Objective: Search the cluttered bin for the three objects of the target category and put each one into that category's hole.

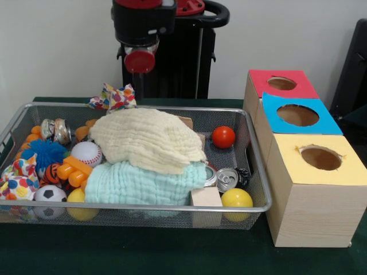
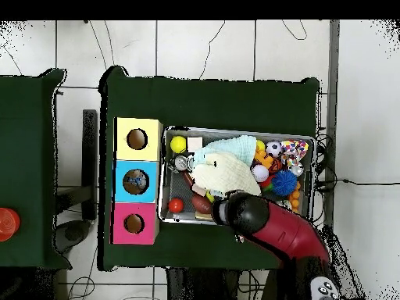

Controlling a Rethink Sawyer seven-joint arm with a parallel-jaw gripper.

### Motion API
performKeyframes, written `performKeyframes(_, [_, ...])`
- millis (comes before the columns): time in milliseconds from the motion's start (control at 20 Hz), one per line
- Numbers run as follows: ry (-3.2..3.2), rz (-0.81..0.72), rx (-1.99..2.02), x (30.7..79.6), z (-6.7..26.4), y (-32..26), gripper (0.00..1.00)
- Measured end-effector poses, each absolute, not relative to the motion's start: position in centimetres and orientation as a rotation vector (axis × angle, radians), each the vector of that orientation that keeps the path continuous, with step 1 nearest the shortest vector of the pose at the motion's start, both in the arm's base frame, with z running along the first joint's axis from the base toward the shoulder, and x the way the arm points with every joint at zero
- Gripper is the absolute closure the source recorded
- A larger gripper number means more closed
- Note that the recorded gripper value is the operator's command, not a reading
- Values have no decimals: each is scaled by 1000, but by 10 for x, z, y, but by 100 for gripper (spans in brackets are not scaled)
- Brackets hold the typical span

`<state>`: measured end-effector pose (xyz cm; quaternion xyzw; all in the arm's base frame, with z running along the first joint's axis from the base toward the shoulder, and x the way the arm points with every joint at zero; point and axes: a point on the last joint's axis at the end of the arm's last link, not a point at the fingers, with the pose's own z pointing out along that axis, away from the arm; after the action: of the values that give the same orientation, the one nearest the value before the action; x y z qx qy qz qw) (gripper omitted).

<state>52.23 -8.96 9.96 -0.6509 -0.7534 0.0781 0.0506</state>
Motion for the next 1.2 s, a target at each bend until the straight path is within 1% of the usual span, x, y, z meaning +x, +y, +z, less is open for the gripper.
performKeyframes(150, [-2256, 239, -1975, 521, 116, -92, 0])
performKeyframes(300, [-2263, 257, -1976, 520, 118, -102, 0])
performKeyframes(650, [-2293, 321, -1966, 518, 110, -140, 0])
performKeyframes(700, [-2296, 340, -1970, 518, 107, -156, 0])
performKeyframes(1050, [-2275, 388, -2013, 509, 100, -219, 0])
performKeyframes(1100, [-2267, 396, -2027, 506, 95, -236, 0])
performKeyframes(1200, [-2267, 403, -2033, 504, 92, -246, 0])
